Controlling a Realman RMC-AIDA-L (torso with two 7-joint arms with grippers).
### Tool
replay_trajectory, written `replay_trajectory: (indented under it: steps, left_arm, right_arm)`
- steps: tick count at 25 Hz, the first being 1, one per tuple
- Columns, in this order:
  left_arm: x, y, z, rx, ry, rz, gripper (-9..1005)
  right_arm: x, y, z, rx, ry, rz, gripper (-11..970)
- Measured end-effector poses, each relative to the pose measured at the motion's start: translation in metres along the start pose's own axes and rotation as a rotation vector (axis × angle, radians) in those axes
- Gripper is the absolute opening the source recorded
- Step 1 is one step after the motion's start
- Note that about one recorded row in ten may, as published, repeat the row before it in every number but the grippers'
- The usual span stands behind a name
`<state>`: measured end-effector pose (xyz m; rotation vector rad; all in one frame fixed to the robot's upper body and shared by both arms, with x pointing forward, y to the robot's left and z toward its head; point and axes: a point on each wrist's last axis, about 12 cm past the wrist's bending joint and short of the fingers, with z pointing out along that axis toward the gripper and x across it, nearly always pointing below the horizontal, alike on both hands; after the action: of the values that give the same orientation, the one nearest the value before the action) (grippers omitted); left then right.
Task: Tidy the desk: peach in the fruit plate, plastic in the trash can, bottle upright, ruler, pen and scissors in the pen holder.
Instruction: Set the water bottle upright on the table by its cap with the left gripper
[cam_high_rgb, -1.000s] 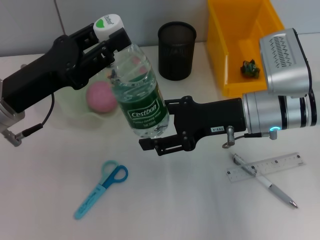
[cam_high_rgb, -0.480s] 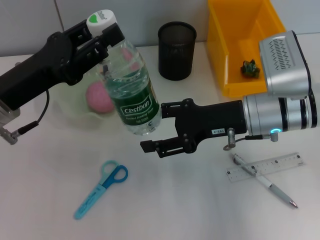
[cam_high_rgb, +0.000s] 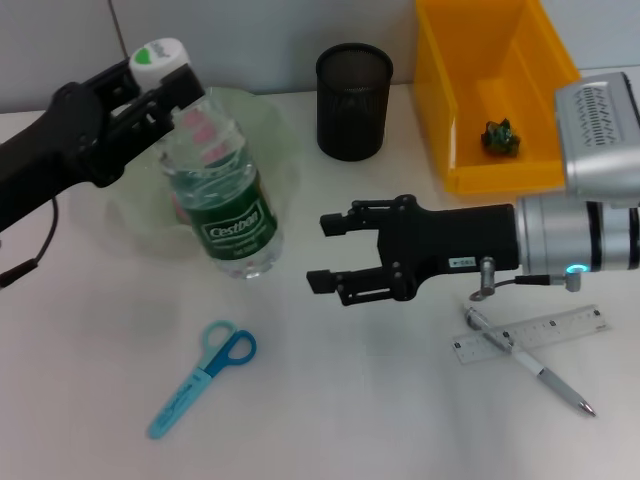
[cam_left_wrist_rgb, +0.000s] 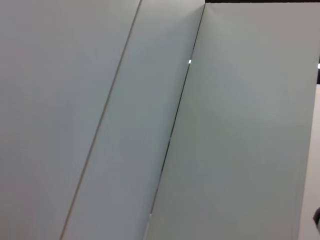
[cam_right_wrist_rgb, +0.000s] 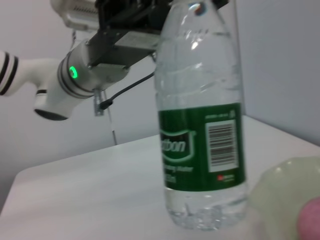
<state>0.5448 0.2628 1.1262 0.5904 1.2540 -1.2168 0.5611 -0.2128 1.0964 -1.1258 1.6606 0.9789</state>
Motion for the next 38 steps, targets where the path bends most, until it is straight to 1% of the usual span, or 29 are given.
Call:
replay_trajectory:
  steps: [1, 2, 4, 10, 14, 15, 19, 20, 21, 23, 26, 38]
  left_arm:
    - [0.001, -0.001, -0.006, -0.017, 0.001, 0.013, 468]
    - [0.001, -0.001, -0.006, -0.017, 0.001, 0.013, 470]
    - [0.003, -0.002, -0.013, -0.042, 0.005, 0.026, 473]
    - [0.009, -0.004, -0.023, -0.078, 0.014, 0.039, 482]
    - [0.013, -0.006, -0.036, -0.119, 0.03, 0.064, 488]
    - [0.013, -0.006, -0.036, -0.119, 0.03, 0.064, 490]
    - [0.019, -0.005, -0.047, -0.181, 0.052, 0.089, 496]
    - [0.019, -0.005, -0.047, -0.181, 0.052, 0.089, 498]
    - [0.021, -0.004, -0.05, -0.207, 0.06, 0.103, 499]
    - [0.022, -0.003, -0.051, -0.219, 0.064, 0.108, 502]
    - [0.027, -0.001, -0.052, -0.264, 0.082, 0.122, 507]
    - [0.039, 0.001, -0.056, -0.352, 0.101, 0.153, 526]
  right_arm:
    - [0.001, 0.0, -0.002, 0.006, -0.002, 0.002, 754]
    - [0.001, 0.0, -0.002, 0.006, -0.002, 0.002, 754]
    - [0.004, 0.001, -0.005, 0.018, -0.007, 0.008, 753]
    - [0.009, 0.001, -0.011, 0.046, -0.021, 0.021, 752]
    - [0.012, 0.002, -0.015, 0.059, -0.025, 0.03, 751]
    - [0.012, 0.002, -0.015, 0.059, -0.025, 0.03, 751]
    - [0.014, 0.003, -0.015, 0.056, -0.026, 0.024, 750]
    - [0.014, 0.003, -0.015, 0.056, -0.026, 0.024, 749]
    - [0.014, 0.003, -0.015, 0.054, -0.026, 0.021, 749]
    - [0.015, 0.004, -0.015, 0.053, -0.027, 0.019, 749]
    - [0.015, 0.004, -0.015, 0.05, -0.027, 0.019, 748]
    - [0.015, 0.006, -0.013, 0.024, -0.016, 0.016, 745]
